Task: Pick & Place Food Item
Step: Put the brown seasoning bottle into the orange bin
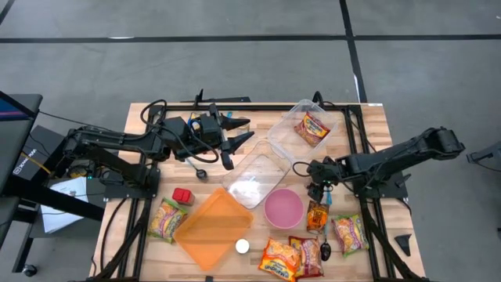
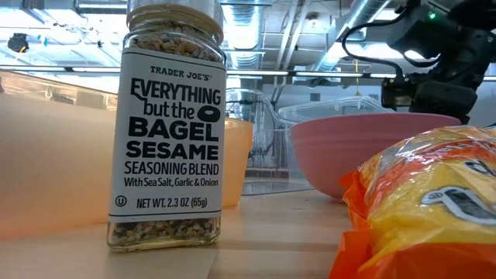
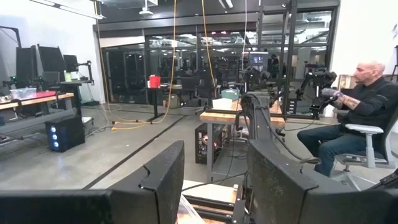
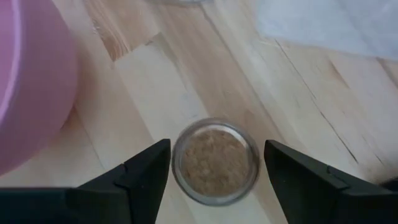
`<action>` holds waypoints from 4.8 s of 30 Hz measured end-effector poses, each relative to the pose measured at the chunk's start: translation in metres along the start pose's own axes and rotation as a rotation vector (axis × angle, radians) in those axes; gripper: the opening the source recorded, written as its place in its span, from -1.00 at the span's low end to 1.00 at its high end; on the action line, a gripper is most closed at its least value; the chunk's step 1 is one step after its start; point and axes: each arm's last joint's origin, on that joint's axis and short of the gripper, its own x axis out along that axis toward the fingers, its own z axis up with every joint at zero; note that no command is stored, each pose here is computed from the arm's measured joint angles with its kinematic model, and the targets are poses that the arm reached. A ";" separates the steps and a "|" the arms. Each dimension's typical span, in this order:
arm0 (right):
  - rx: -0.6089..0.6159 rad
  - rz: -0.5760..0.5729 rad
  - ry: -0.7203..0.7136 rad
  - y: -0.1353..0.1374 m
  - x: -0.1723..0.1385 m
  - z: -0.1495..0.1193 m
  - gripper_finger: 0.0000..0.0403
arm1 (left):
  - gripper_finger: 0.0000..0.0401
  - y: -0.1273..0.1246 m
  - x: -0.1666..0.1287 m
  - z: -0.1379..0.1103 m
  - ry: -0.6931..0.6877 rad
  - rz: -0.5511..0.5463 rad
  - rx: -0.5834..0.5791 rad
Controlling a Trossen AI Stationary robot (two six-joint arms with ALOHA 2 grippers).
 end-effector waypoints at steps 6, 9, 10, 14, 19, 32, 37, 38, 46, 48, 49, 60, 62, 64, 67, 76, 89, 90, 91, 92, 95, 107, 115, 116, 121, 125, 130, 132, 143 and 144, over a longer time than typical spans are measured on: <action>0.008 0.002 -0.005 0.001 0.001 0.001 0.02 | -0.17 0.000 0.000 0.000 0.000 0.000 0.000; 0.030 0.013 -0.017 0.001 -0.001 0.001 -0.14 | -0.17 0.000 0.000 0.000 0.000 0.000 0.000; 0.037 0.017 -0.021 0.001 -0.002 0.001 -0.14 | -0.17 0.000 0.000 0.000 0.000 0.000 0.000; 0.100 0.051 -0.039 0.000 -0.012 0.001 -0.14 | -0.17 0.000 0.000 0.000 0.001 0.000 0.000; 0.124 0.107 -0.061 0.007 -0.043 0.001 -0.14 | -0.17 0.000 0.000 0.000 0.002 0.000 0.001; -0.039 0.411 -0.272 0.057 -0.145 0.036 -0.14 | -0.17 0.017 -0.039 0.009 0.191 0.130 0.089; -0.164 0.439 -0.296 0.092 -0.159 0.062 -0.14 | -0.17 0.028 -0.081 0.022 0.271 0.187 0.059; -0.189 0.433 -0.293 0.099 -0.159 0.067 -0.14 | -0.17 0.030 -0.090 0.023 0.300 0.182 0.047; -0.266 0.394 -0.303 0.160 -0.147 0.113 -0.14 | -0.17 0.037 -0.150 0.019 0.491 0.074 0.005; -0.243 0.371 -0.338 0.177 -0.144 0.130 -0.14 | -0.17 0.037 -0.161 0.019 0.521 0.027 0.016; -0.232 0.361 -0.351 0.185 -0.142 0.139 -0.14 | -0.17 0.036 -0.165 0.019 0.531 0.000 0.011; -0.232 0.334 -0.371 0.274 -0.099 0.214 -0.14 | -0.17 0.034 -0.191 0.006 0.695 -0.153 0.138; -0.233 0.341 -0.375 0.285 -0.093 0.221 -0.14 | -0.17 0.036 -0.193 0.004 0.724 -0.149 0.165; -0.222 0.375 -0.375 0.290 -0.077 0.224 -0.14 | -0.17 0.037 -0.195 0.002 0.751 -0.145 0.191; -0.150 0.430 -0.320 0.289 -0.058 0.224 -0.14 | -0.17 0.039 -0.197 0.000 0.771 -0.136 0.215; -0.131 0.386 -0.235 0.294 -0.032 0.215 -0.14 | -0.17 0.039 -0.197 0.000 0.771 -0.135 0.218; -0.014 0.231 -0.153 0.311 0.040 0.186 -0.14 | -0.17 0.039 -0.196 0.000 0.765 -0.121 0.221; -0.014 0.201 -0.138 0.308 0.042 0.184 -0.14 | -0.17 0.039 -0.196 0.000 0.765 -0.121 0.221; -0.015 0.191 -0.129 0.307 0.043 0.183 -0.14 | -0.17 0.039 -0.196 0.000 0.765 -0.119 0.217; -0.011 0.192 -0.132 0.306 0.045 0.184 -0.14 | -0.17 0.039 -0.196 0.000 0.765 -0.118 0.212; -0.013 0.167 -0.113 0.303 0.051 0.184 -0.14 | -0.17 0.039 -0.196 0.000 0.766 -0.112 0.199; 0.005 0.085 -0.050 0.298 0.072 0.173 -0.14 | -0.17 0.039 -0.196 0.000 0.766 -0.109 0.190; -0.002 0.082 -0.038 0.293 0.074 0.178 -0.14 | -0.17 0.039 -0.196 0.000 0.766 -0.109 0.189; 0.000 0.082 -0.039 0.292 0.075 0.179 -0.14 | -0.17 0.039 -0.196 0.000 0.766 -0.109 0.189; -0.018 0.089 -0.026 0.292 0.075 0.179 -0.14 | -0.17 0.039 -0.196 0.000 0.766 -0.109 0.189; -0.022 0.085 -0.009 0.292 0.082 0.176 -0.14 | -0.17 0.039 -0.196 0.000 0.767 -0.109 0.189; -0.025 0.106 0.003 0.295 0.080 0.175 -0.14 | -0.17 0.039 -0.196 0.000 0.767 -0.109 0.189; -0.026 0.091 0.002 0.293 0.081 0.175 -0.14 | -0.17 0.039 -0.196 0.000 0.767 -0.109 0.189; -0.025 0.092 0.007 0.293 0.081 0.175 -0.04 | -0.17 0.039 -0.196 0.000 0.767 -0.109 0.189; -0.025 0.092 0.007 0.293 0.081 0.175 0.06 | -0.17 0.039 -0.196 0.000 0.767 -0.109 0.189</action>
